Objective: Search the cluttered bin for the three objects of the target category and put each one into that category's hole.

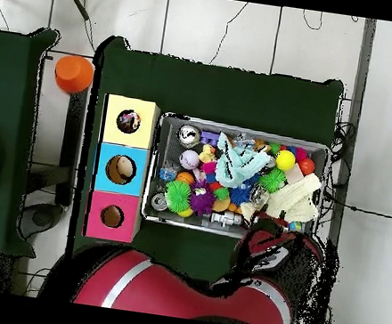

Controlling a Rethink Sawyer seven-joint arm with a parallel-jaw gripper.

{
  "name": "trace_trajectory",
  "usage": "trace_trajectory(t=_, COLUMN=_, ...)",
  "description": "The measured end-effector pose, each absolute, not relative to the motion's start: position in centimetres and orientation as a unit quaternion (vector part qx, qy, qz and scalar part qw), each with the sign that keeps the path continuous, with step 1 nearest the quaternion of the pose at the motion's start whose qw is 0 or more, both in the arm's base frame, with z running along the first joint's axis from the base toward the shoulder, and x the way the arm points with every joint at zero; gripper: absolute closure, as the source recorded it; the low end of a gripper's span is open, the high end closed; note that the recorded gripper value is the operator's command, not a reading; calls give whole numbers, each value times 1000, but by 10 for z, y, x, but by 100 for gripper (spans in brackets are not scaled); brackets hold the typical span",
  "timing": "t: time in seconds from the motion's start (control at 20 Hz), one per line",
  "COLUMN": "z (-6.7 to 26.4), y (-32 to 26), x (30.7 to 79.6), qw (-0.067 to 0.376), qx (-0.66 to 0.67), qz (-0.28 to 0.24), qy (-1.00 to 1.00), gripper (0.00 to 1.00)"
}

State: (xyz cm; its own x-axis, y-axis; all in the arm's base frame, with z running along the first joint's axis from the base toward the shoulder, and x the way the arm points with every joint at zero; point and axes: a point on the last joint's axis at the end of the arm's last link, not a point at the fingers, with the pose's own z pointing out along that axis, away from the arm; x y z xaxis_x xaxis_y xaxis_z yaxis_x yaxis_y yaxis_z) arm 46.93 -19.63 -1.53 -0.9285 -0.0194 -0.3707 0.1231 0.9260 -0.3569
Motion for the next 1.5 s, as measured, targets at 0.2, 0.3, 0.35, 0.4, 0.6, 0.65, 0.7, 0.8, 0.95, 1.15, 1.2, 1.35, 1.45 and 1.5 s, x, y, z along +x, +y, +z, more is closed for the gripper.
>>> trace_trajectory(t=0.2, z=-15, y=-196, x=478, qw=196, qx=36, qz=-191, qy=961, gripper=0)
trace_trajectory(t=0.3, z=-15, y=-196, x=482, qw=200, qx=40, qz=-191, qy=960, gripper=0)
trace_trajectory(t=0.35, z=-16, y=-195, x=484, qw=202, qx=43, qz=-190, qy=960, gripper=0)
trace_trajectory(t=0.4, z=-16, y=-195, x=486, qw=204, qx=46, qz=-190, qy=959, gripper=0)
trace_trajectory(t=0.6, z=-18, y=-195, x=488, qw=207, qx=57, qz=-187, qy=959, gripper=0)
trace_trajectory(t=0.65, z=-19, y=-196, x=488, qw=206, qx=61, qz=-188, qy=958, gripper=0)
trace_trajectory(t=0.7, z=-19, y=-196, x=488, qw=206, qx=63, qz=-188, qy=958, gripper=0)
trace_trajectory(t=0.8, z=-20, y=-198, x=487, qw=203, qx=70, qz=-191, qy=958, gripper=0)
trace_trajectory(t=0.95, z=-24, y=-200, x=487, qw=198, qx=85, qz=-188, qy=958, gripper=0)
trace_trajectory(t=1.15, z=-34, y=-203, x=493, qw=196, qx=126, qz=-172, qy=957, gripper=0)
trace_trajectory(t=1.2, z=-36, y=-204, x=494, qw=195, qx=138, qz=-168, qy=956, gripper=0)
trace_trajectory(t=1.35, z=-43, y=-209, x=499, qw=192, qx=183, qz=-159, qy=951, gripper=0)
trace_trajectory(t=1.45, z=-46, y=-211, x=501, qw=191, qx=207, qz=-158, qy=947, gripper=0)
trace_trajectory(t=1.5, z=-46, y=-212, x=501, qw=191, qx=215, qz=-158, qy=945, gripper=0)
